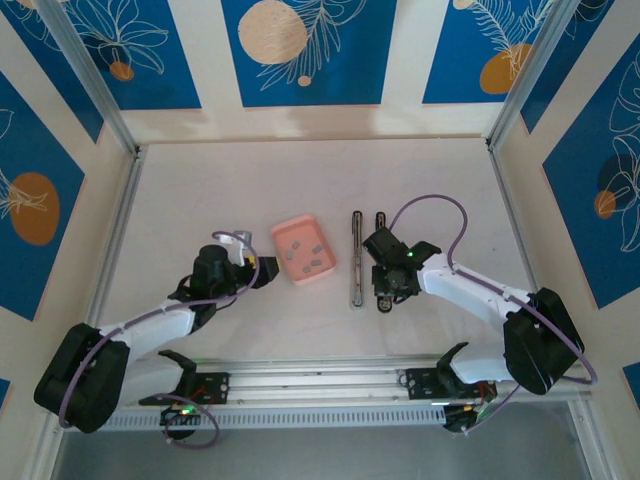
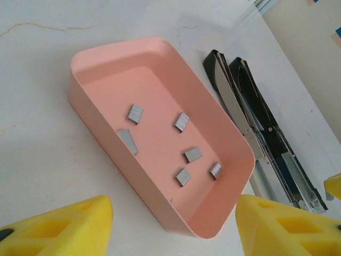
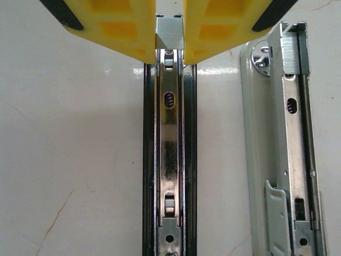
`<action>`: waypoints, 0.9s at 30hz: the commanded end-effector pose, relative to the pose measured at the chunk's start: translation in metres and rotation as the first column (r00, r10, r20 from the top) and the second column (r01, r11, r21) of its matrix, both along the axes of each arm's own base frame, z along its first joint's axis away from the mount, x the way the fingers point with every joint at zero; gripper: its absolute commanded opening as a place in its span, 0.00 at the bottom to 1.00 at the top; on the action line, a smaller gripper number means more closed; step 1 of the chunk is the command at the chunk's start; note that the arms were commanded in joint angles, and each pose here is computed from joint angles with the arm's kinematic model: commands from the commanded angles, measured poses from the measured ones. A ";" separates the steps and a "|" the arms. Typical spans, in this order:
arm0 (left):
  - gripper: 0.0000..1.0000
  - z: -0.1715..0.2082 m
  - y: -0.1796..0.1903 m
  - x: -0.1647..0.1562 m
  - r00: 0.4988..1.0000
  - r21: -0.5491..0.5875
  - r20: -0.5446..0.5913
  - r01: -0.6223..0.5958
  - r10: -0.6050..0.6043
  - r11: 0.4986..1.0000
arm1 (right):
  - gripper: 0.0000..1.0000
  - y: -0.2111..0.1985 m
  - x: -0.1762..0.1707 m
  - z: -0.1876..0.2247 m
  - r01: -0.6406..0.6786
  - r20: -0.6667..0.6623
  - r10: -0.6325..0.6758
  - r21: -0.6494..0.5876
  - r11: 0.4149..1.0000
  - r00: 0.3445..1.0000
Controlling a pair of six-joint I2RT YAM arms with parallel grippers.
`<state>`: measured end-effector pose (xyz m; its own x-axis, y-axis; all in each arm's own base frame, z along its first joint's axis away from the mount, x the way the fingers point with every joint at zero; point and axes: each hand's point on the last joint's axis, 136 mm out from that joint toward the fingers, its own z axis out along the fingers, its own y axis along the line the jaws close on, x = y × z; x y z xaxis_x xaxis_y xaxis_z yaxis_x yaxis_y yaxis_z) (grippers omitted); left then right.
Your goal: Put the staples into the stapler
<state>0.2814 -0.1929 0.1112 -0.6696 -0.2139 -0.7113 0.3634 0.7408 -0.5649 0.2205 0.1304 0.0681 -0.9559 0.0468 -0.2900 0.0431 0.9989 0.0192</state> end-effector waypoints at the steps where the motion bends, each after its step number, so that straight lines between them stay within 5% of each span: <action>1: 0.62 0.017 -0.009 0.006 0.998 -0.014 0.055 0.030 -0.029 0.999 | 0.18 -0.002 -0.004 -0.005 -0.012 -0.006 0.012 -0.012 1.000 1.000; 27: 0.62 0.014 -0.015 0.006 0.998 -0.012 0.049 0.043 -0.043 0.999 | 0.17 0.000 -0.006 -0.013 -0.020 -0.041 0.020 -0.016 1.000 0.999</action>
<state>0.2841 -0.1989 0.1118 -0.6698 -0.2068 -0.7131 0.3746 0.7351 -0.5651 0.2192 0.1298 0.0596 -0.9615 0.0395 -0.2720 0.0396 0.9992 0.0051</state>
